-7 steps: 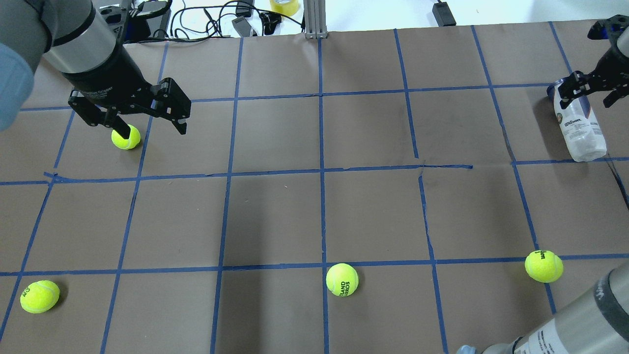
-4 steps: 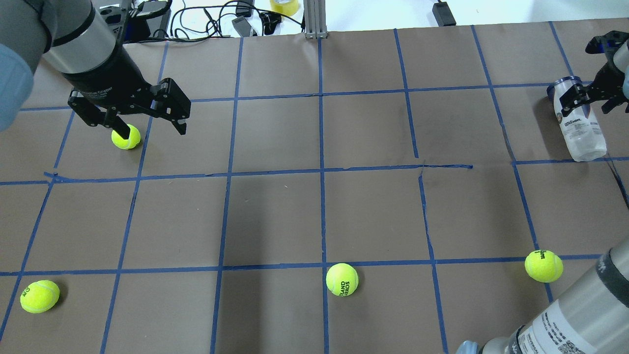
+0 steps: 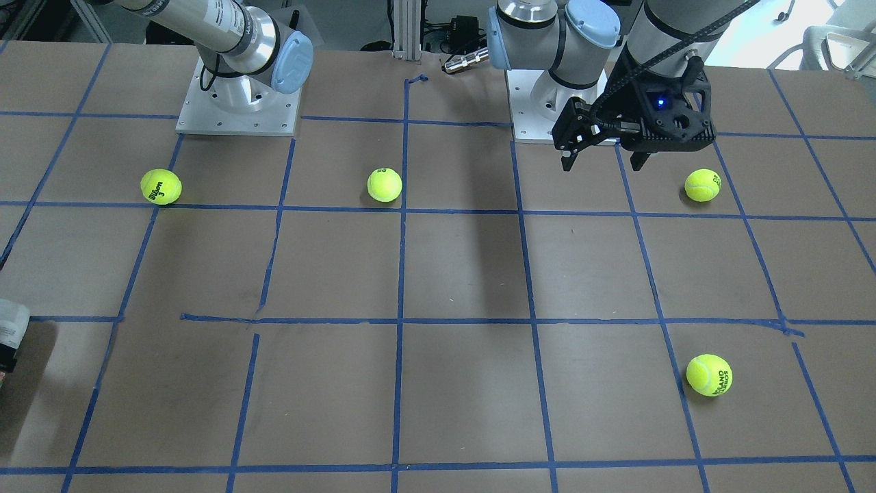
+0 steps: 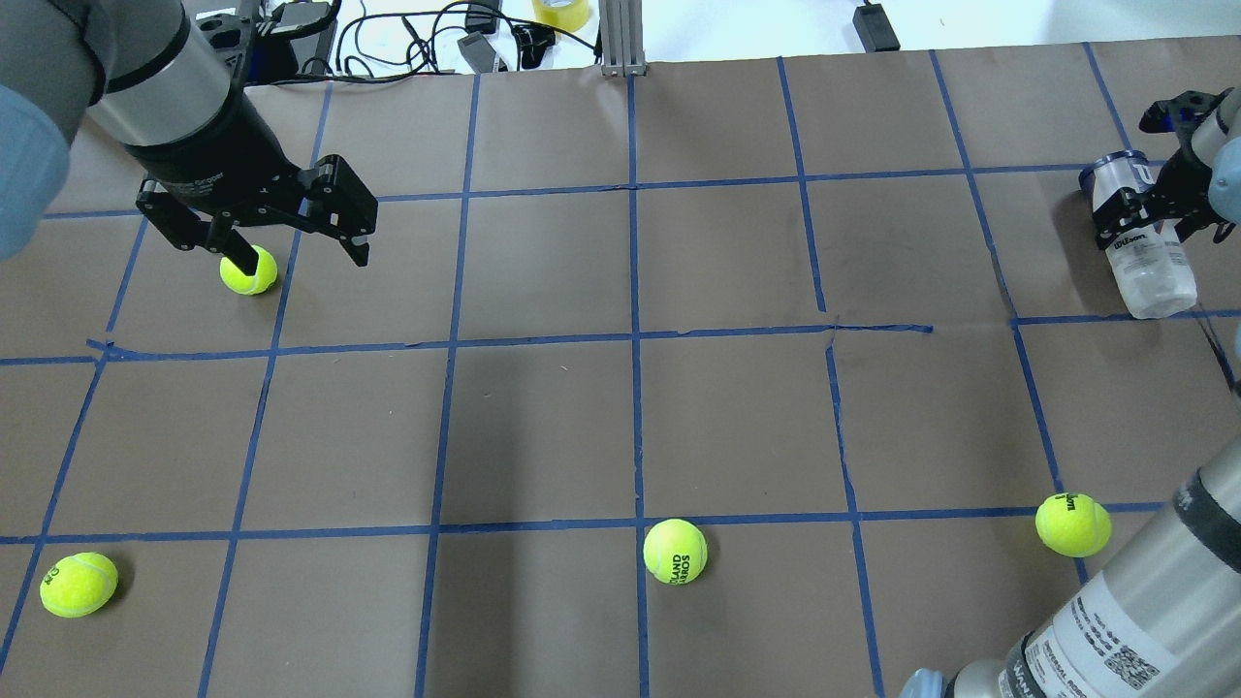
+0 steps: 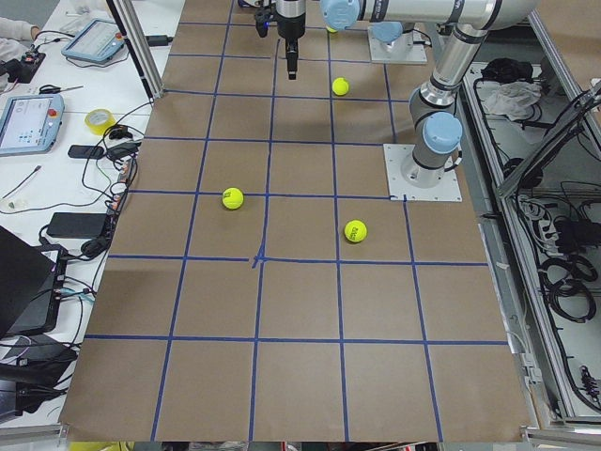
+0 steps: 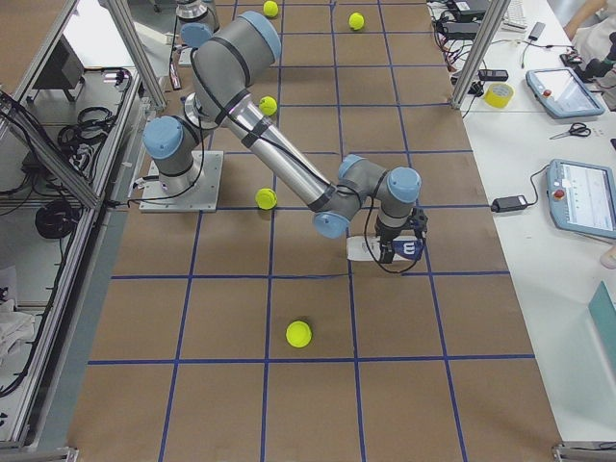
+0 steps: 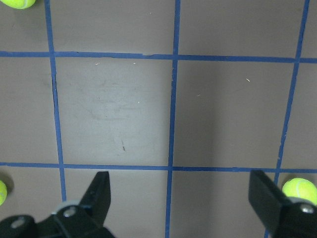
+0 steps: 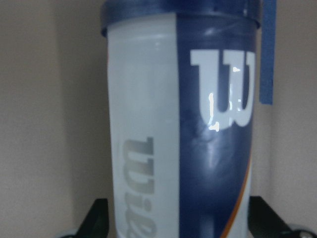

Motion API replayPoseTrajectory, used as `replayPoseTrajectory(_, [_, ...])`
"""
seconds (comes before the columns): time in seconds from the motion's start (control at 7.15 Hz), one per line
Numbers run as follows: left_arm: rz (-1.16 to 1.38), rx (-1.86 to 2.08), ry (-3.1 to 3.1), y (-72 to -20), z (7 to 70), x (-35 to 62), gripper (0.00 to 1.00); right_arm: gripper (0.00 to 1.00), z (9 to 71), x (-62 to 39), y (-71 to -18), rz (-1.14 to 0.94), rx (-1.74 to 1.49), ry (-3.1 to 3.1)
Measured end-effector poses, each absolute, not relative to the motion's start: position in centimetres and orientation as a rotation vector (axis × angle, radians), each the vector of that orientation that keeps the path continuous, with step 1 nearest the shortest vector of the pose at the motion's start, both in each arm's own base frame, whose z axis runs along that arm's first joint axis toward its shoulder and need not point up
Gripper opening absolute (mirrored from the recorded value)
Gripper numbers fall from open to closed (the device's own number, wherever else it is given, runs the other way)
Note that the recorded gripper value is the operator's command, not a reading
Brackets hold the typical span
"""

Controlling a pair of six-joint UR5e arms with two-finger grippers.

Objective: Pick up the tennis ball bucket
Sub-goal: 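Lower the right gripper onto the lying Wilson tennis ball can and grasp it, then carry the can with the right gripper across toward the left gripper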

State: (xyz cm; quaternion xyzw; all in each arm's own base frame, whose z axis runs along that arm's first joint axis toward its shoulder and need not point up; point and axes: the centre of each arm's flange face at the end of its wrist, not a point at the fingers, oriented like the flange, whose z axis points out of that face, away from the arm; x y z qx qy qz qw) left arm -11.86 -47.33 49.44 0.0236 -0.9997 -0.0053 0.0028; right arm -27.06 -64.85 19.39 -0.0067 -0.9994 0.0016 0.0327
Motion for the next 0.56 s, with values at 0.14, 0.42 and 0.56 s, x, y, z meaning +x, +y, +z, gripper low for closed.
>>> replayPoseTrajectory(0.14, [-0.014, 0.076, -3.134, -47.36, 49.47, -11.87, 1.0, 0.99, 18.85, -27.1, -64.92, -0.004, -0.017, -3.081])
replayPoseTrajectory(0.42, [0.0, 0.075, -3.136, -47.11, 49.84, -11.82, 1.0, 0.82, 18.52, -27.17, -64.95, -0.013, 0.002, -3.08])
replayPoseTrajectory(0.56, [0.002, 0.074, -3.136, -47.06, 49.9, -11.8, 1.0, 0.74, 18.44, -27.19, -64.95, -0.016, 0.023, -3.08])
